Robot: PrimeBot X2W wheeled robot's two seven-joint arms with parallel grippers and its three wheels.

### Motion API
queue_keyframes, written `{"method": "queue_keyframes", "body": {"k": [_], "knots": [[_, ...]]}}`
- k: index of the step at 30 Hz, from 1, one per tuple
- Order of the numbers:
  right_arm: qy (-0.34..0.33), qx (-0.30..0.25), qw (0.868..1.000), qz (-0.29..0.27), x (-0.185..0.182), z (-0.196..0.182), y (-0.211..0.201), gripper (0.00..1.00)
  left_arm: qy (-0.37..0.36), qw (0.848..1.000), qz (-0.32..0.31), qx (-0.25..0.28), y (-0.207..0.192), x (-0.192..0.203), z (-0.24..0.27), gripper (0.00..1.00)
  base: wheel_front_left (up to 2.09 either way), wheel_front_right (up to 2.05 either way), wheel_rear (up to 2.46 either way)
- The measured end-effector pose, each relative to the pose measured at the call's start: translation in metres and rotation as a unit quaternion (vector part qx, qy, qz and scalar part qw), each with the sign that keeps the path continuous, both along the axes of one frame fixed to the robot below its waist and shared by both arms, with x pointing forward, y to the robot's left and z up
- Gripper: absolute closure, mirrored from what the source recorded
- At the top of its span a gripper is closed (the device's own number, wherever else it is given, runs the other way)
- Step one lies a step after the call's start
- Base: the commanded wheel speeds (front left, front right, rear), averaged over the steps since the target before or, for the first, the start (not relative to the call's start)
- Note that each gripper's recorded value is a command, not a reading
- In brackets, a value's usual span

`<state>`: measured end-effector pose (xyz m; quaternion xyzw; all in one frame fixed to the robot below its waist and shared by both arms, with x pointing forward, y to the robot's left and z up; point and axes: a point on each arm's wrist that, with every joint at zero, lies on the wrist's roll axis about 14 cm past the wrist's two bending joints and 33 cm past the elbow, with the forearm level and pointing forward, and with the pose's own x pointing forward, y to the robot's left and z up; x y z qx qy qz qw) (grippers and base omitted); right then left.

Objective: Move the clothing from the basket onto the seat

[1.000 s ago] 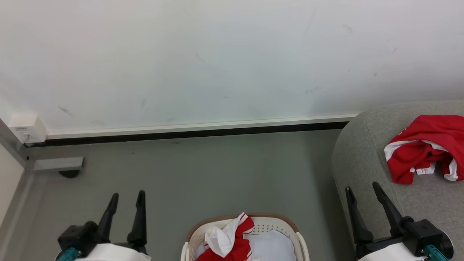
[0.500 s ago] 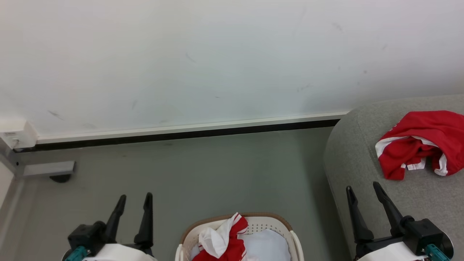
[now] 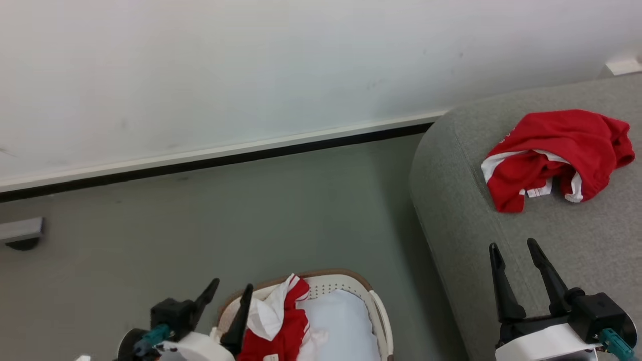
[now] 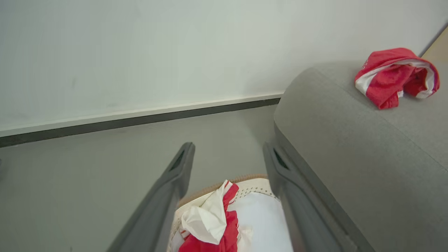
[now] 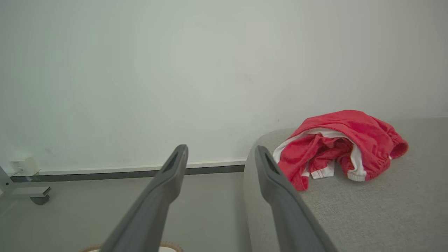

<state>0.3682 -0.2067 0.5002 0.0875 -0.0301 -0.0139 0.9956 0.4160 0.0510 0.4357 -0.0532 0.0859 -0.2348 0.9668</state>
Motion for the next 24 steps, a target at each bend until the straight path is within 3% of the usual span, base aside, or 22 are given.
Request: {"method": "queue_keyframes", "body": {"k": [6, 13, 16, 24], "knots": [[0.013, -0.003, 0.999, -0.030, -0.001, -0.007, -0.019, 0.00, 0.067, 0.992, -0.090, 0.064, -0.034, -0.005, -0.049, 0.00, 0.00, 0.00, 0.00], [0.023, 0.002, 0.998, -0.051, 0.006, -0.014, -0.033, 0.00, 0.125, 0.963, -0.188, 0.146, -0.055, -0.010, -0.106, 0.00, 0.00, 0.00, 0.00], [0.025, -0.005, 0.998, -0.063, 0.013, -0.015, -0.042, 0.00, 0.141, 0.947, -0.223, 0.181, -0.058, -0.009, -0.129, 0.00, 0.00, 0.00, 0.00], [0.030, -0.025, 0.996, -0.084, 0.032, -0.020, -0.061, 0.00, 0.204, 0.888, -0.308, 0.274, -0.057, -0.020, -0.198, 0.00, 0.00, 0.00, 0.00]]}}
